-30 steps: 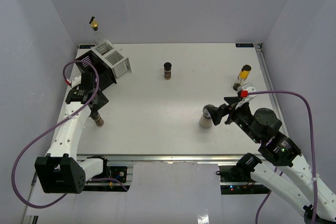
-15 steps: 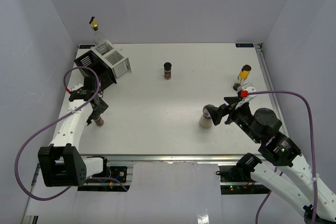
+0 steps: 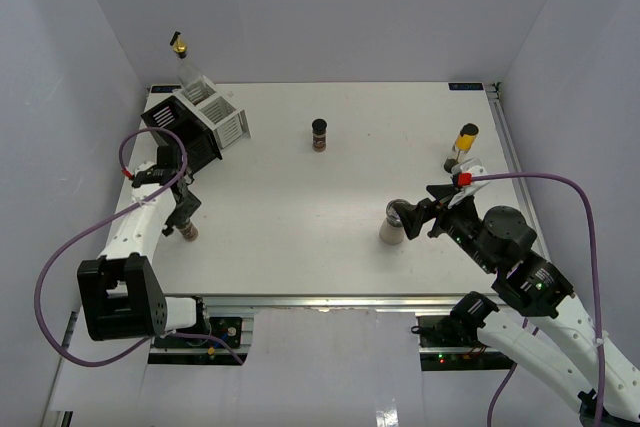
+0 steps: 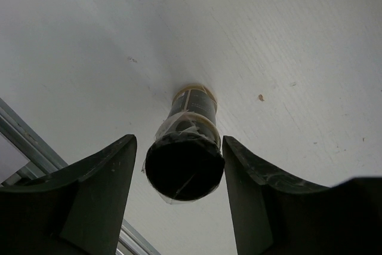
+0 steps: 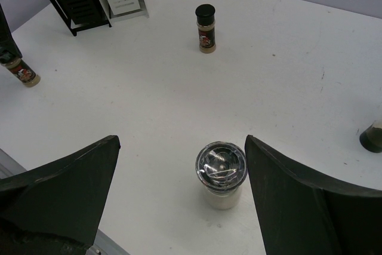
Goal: Organize the condiment bottles
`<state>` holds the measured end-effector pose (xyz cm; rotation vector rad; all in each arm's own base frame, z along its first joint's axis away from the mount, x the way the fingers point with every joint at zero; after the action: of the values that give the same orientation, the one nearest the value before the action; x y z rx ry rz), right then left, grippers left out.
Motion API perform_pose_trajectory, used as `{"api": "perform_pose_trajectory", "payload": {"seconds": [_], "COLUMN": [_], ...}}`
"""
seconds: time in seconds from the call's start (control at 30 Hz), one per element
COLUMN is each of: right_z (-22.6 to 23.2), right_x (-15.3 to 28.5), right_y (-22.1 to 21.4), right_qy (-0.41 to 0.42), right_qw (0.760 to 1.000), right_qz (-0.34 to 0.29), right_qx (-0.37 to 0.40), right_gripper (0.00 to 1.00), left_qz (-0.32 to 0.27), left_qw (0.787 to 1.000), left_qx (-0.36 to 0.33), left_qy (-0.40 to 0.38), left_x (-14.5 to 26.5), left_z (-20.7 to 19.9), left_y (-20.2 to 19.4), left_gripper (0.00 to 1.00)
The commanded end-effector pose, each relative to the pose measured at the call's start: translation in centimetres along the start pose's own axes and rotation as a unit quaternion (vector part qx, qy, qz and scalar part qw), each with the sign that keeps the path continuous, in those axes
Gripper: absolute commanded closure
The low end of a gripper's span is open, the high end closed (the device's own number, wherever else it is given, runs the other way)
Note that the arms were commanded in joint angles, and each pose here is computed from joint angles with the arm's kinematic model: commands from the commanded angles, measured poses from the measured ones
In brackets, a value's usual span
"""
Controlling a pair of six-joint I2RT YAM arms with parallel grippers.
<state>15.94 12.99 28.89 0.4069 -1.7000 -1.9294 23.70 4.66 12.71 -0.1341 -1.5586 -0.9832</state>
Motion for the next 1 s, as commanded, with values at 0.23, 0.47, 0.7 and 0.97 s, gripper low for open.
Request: {"api": "perform_pose_trajectory", "payload": {"seconds": [0.23,0.47,0.7,0.97], "right_z": [0.1,0.1,0.0,0.3], "right_x": [-0.3,-0.1,0.1,-0.1], "right_y": [0.3,0.3,0.6,0.4], "right_qy": [-0.001,-0.001,-0.004,0.004], "right_qw": [1.0,1.0,1.0,1.0], "right_qz": [-0.017,-0.016,-0.016,-0.011], "right_qx": [-0.007,-0.009,-0.007,-0.008], "right_gripper": [0.08,0.08,0.08,0.08], "left_qz": [-0.016,-0.048,-0.143,-0.211], "left_qw": [1.0,0.998,0.979,0.956], "left_qx": [-0.005,0.005,0.015,-0.012], "left_qy": [-0.015,-0.051,-0.144,-0.203], "left_x": [0.3,3.0,11.9,14.9], "left_z": [-0.1,-1.6,-6.0,-12.0], "left_y": [0.5,4.0,14.8,23.5], "left_gripper": [0.55,1.0,1.0,1.0]}}
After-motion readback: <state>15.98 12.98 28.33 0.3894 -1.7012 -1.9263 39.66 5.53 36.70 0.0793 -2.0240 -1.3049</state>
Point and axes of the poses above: each gripper's point midway between its finger pads, its own x axis back along the fingers, its own z axis along the line the jaws close on, y = z × x, the point moved 4 cm from there along x, back along the fingers, and after that the axes turned 3 degrees about -x, right-handed, at the moved point
